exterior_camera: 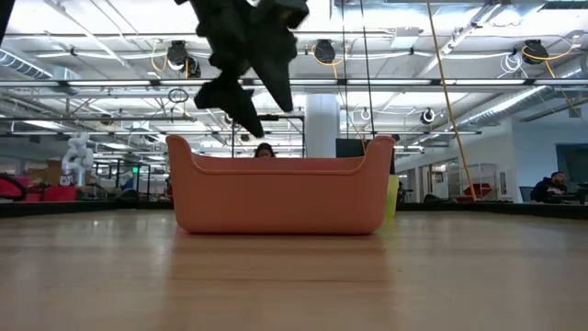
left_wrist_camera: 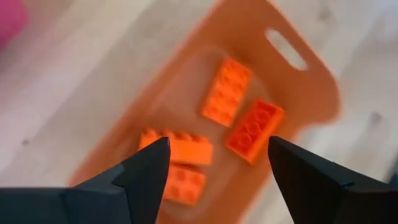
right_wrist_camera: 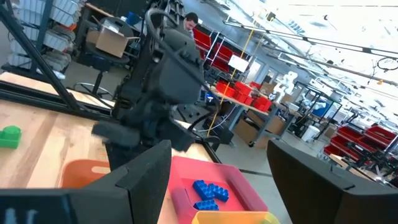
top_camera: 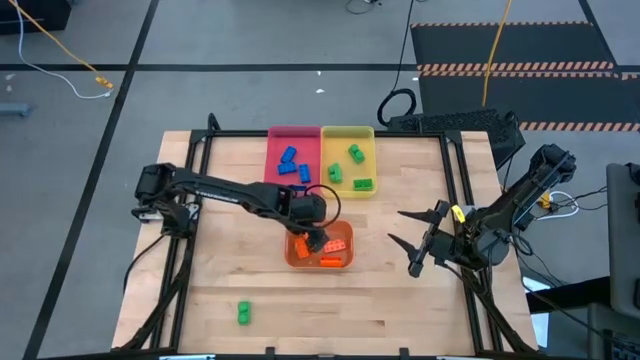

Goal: Sort & place blocks by color
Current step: Put the green game piece into the yellow bin

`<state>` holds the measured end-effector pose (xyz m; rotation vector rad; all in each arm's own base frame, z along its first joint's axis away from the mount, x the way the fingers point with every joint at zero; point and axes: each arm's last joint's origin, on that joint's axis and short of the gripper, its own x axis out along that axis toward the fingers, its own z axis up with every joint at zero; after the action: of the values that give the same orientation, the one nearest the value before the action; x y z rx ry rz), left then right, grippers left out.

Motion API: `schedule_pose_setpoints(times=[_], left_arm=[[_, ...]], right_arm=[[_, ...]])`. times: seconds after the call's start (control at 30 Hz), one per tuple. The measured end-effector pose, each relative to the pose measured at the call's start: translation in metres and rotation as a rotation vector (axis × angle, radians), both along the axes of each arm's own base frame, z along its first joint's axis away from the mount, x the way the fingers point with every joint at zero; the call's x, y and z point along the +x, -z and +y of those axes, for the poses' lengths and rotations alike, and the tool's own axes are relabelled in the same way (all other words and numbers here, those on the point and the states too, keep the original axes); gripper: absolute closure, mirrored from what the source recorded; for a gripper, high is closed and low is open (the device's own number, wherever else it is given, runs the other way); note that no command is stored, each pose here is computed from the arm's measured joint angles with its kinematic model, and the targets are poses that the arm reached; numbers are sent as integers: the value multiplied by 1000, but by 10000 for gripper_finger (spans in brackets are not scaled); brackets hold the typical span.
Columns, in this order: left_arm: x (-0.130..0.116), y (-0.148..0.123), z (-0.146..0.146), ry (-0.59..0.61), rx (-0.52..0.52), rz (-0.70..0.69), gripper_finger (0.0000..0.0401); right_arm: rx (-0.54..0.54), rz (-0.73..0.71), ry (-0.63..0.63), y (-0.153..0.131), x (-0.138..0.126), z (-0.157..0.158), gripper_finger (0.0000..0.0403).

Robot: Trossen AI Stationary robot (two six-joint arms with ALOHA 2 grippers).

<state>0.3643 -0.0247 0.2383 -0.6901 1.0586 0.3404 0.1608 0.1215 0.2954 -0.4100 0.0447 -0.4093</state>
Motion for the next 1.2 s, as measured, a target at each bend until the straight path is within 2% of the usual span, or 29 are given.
schedule_pose_setpoints(times=[0.13, 0.3, 0.43, 0.63, 0.87, 1.0, 1.2], left_arm=[[-14, -12, -11, 76, -78, 38, 131], [-47, -26, -34, 103, -100, 191, 151], [-68, -30, -55, 28, -143, 325, 165], [-87, -38, -97, -66, -258, 369, 178], [-110, -36, -144, -228, -337, 471, 176], [-119, -35, -157, -344, -360, 505, 176], [-125, -35, -164, -388, -358, 509, 175]], right_arm=[[2, 2, 0, 1, 0, 0, 145], [2, 6, 0, 1, 0, 0, 145], [4, 5, 0, 1, 0, 0, 145], [17, -5, -3, 1, 0, 0, 145], [35, -13, -7, 1, 0, 0, 145], [38, -14, -10, 1, 0, 0, 145], [34, -13, -10, 1, 0, 0, 145]])
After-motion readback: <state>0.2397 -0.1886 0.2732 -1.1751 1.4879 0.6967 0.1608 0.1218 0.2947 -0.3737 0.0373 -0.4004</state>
